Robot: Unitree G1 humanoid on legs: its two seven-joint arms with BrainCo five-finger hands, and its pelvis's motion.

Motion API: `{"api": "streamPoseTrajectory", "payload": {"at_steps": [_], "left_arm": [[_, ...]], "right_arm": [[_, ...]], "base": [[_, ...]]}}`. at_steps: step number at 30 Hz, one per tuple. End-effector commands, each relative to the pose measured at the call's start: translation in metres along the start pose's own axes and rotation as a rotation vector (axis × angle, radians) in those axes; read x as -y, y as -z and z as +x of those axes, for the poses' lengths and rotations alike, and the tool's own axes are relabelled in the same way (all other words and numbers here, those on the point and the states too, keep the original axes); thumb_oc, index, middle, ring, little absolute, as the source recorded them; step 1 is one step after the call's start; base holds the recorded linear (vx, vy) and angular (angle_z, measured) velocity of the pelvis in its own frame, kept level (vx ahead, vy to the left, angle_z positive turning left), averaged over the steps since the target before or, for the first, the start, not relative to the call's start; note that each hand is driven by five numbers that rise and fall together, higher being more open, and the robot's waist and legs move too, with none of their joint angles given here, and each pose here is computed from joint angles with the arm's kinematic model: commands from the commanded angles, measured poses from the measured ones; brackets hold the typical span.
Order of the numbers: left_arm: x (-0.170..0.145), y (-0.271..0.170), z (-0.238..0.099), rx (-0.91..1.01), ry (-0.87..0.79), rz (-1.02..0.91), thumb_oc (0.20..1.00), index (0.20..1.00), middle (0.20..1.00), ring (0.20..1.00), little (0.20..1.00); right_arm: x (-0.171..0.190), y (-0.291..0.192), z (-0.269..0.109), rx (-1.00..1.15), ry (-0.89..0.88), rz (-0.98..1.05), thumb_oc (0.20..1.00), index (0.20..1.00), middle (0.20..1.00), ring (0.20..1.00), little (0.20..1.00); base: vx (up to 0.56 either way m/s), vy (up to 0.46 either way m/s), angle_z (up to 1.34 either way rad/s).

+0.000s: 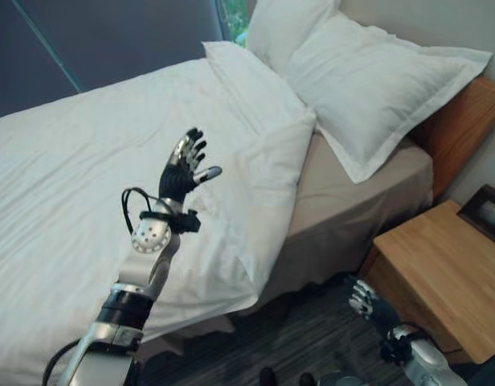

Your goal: Making the bed.

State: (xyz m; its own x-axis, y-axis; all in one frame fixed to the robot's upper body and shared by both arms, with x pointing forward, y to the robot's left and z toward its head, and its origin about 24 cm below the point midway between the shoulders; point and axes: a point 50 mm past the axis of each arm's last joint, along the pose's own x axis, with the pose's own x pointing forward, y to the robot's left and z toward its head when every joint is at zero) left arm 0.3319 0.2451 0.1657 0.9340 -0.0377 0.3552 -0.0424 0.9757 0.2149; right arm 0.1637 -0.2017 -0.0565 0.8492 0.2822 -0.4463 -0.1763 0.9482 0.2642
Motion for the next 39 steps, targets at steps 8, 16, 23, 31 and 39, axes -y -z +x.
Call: {"api": "streamPoseTrajectory", "payload": {"at_steps": [8,16,23,31,39], "left_arm": [[-0.107,-0.017,0.040,-0.207,-0.351,0.488,1.000,1.000,1.000,1.000,1.000],[-0.156,-0.046,0.039,-0.309,-0.466,0.710,1.000,1.000,1.000,1.000,1.000],[-0.176,-0.083,0.044,-0.241,-0.623,0.618,1.000,1.000,1.000,1.000,1.000],[-0.184,-0.086,0.040,-0.270,-0.681,0.608,1.000,1.000,1.000,1.000,1.000],[-0.148,-0.040,0.048,-0.359,-0.547,0.497,0.200,0.200,0.200,0.200,0.200]], "right_arm": [[-0.007,0.005,-0.002,-0.010,-0.076,-0.018,1.000,1.000,1.000,1.000,1.000],[-0.007,0.000,0.001,0.027,-0.082,0.069,1.000,1.000,1.000,1.000,1.000],[0.000,-0.002,-0.003,0.030,-0.046,0.042,1.000,1.000,1.000,1.000,1.000],[0.002,-0.018,0.004,0.096,-0.032,0.021,1.000,1.000,1.000,1.000,1.000],[0.002,-0.018,0.004,0.092,-0.026,0.005,1.000,1.000,1.000,1.000,1.000]], "base": [[-0.01,0.022,-0.18],[-0.09,0.040,-0.32],[-0.03,0.035,-0.20],[-0.03,0.012,-0.15],[0.01,0.010,-0.05]]}}
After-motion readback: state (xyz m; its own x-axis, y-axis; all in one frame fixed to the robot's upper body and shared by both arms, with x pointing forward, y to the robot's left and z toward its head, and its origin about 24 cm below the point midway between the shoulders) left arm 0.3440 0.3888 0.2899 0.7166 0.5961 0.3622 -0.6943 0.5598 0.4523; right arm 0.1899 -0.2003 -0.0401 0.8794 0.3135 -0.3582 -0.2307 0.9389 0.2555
